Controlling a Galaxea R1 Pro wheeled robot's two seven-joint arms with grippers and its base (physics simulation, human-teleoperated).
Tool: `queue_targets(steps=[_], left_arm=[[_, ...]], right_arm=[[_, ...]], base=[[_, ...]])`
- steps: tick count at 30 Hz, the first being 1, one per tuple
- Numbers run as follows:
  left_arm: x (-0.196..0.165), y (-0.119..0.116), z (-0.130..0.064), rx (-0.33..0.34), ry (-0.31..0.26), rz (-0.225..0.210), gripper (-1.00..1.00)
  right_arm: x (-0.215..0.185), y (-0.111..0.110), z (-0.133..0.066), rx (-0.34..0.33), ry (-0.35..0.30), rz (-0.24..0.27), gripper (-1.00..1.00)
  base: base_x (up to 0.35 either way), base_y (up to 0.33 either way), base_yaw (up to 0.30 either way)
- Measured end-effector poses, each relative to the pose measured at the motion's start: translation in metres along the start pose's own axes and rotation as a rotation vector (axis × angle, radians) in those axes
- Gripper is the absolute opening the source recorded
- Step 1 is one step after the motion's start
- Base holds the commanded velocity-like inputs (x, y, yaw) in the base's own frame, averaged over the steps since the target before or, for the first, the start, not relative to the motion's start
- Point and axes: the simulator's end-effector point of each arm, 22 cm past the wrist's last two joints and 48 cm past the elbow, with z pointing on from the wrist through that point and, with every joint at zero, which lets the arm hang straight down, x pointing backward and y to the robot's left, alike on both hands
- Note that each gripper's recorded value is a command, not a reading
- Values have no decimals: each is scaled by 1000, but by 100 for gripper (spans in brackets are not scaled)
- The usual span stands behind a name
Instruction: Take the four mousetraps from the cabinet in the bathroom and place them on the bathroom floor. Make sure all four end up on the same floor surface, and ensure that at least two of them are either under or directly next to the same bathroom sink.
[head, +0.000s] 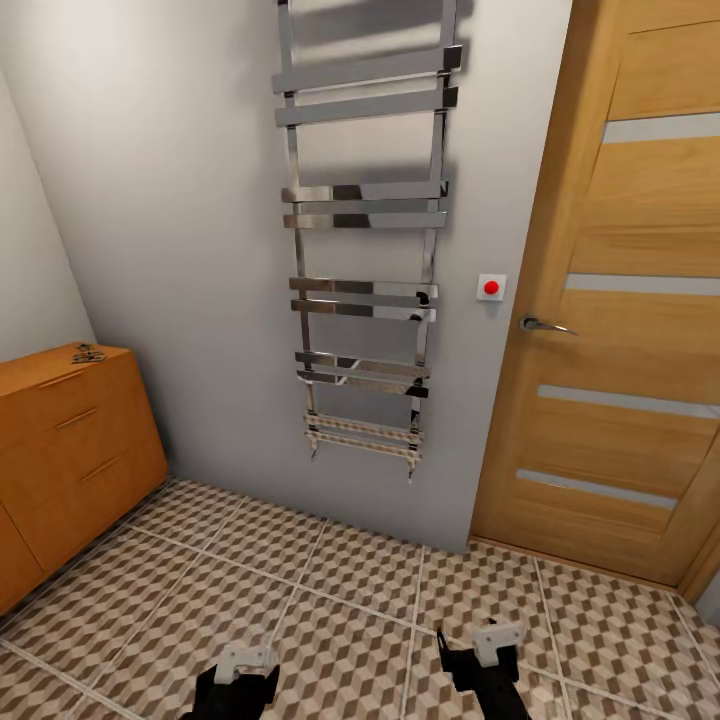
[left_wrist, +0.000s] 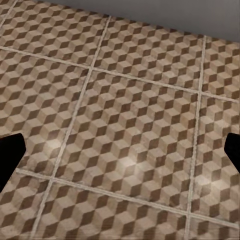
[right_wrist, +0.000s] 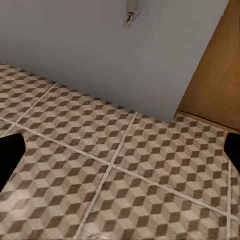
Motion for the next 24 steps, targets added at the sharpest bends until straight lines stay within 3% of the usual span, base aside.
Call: queue_targets(steps=[5,10,14,20,24], left_arm=[[39,1,7,-4,43,0,100],[73,5,10,-10,82,4,100],[120,23,9,-31,129,17,100],[149,44,3,-57,77,30,100],[162,49,0,-62,81,33,100]], right_arm=[[37,3,-4,-10,69,-2,100],[47,-1,-5,-5,89,-1,100],[50,-3,-6,-2,95,0,100],[54,-3,-7,-1,102,1,100],[65,-2,-8,-2,124,3,100]], base=[[0,0,0],[0,0,0],[0,0,0],[0,0,2],[0,0,77]])
